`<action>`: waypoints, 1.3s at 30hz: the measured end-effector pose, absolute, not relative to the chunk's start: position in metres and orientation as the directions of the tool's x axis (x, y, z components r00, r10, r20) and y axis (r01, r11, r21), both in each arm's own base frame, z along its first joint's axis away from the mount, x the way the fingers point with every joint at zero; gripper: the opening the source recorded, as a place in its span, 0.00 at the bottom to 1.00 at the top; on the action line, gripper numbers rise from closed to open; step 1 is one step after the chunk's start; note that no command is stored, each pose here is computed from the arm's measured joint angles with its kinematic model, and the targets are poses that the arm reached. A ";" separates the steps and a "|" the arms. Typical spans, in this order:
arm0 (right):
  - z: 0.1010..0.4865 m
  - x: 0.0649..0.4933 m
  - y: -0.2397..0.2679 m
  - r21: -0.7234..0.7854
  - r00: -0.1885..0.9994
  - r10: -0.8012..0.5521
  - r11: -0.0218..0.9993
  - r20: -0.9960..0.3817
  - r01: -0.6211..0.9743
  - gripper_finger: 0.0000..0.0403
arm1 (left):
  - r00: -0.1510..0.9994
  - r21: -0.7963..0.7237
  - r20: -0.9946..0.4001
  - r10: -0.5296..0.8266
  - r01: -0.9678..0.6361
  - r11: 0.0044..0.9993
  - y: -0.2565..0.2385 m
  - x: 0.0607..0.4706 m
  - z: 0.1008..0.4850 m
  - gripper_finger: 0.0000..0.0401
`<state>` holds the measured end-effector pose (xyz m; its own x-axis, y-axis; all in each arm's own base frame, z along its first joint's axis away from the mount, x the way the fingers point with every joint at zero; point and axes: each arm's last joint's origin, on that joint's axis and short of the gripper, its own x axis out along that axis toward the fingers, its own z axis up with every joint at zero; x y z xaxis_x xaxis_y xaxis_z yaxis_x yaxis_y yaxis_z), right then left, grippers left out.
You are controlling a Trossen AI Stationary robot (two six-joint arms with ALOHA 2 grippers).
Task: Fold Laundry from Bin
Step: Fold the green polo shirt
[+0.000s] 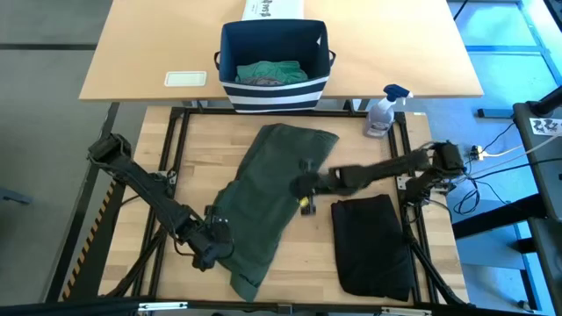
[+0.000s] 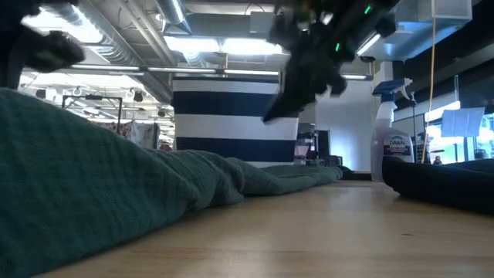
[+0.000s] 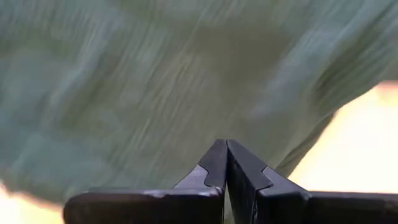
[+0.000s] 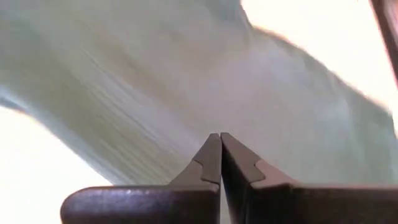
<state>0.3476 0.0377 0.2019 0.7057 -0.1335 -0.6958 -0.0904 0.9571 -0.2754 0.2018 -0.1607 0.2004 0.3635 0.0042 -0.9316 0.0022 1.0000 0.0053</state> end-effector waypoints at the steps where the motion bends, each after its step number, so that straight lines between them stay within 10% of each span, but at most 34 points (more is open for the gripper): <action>1: 0.205 0.349 0.050 -0.288 0.737 -0.114 0.951 -0.666 -0.114 0.01 | 0.354 0.016 -0.935 0.017 -0.007 1.000 -0.160 0.199 0.198 0.00; 15: 0.209 0.345 0.175 -0.373 0.884 0.187 0.854 -0.428 -0.362 0.03 | 0.410 0.030 -0.911 0.034 -0.016 0.999 -0.163 0.193 0.184 0.00; 30: 0.158 0.385 0.236 -0.565 0.851 0.159 0.685 -0.501 -0.460 0.68 | 0.427 -0.083 -0.902 -0.060 -0.035 0.996 -0.164 0.207 0.181 0.00; 39: 0.135 0.397 0.242 -0.584 0.787 0.088 0.621 -0.610 -0.522 0.78 | 0.417 -0.133 -0.902 -0.113 -0.019 0.991 -0.163 0.215 0.174 0.00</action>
<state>0.3969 0.2424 0.1352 0.7872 0.0883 -0.6104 -0.5224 0.6214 -0.5839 0.2151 -0.1626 0.1736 0.4167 -0.1127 -0.9020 -0.0192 0.9910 -0.1327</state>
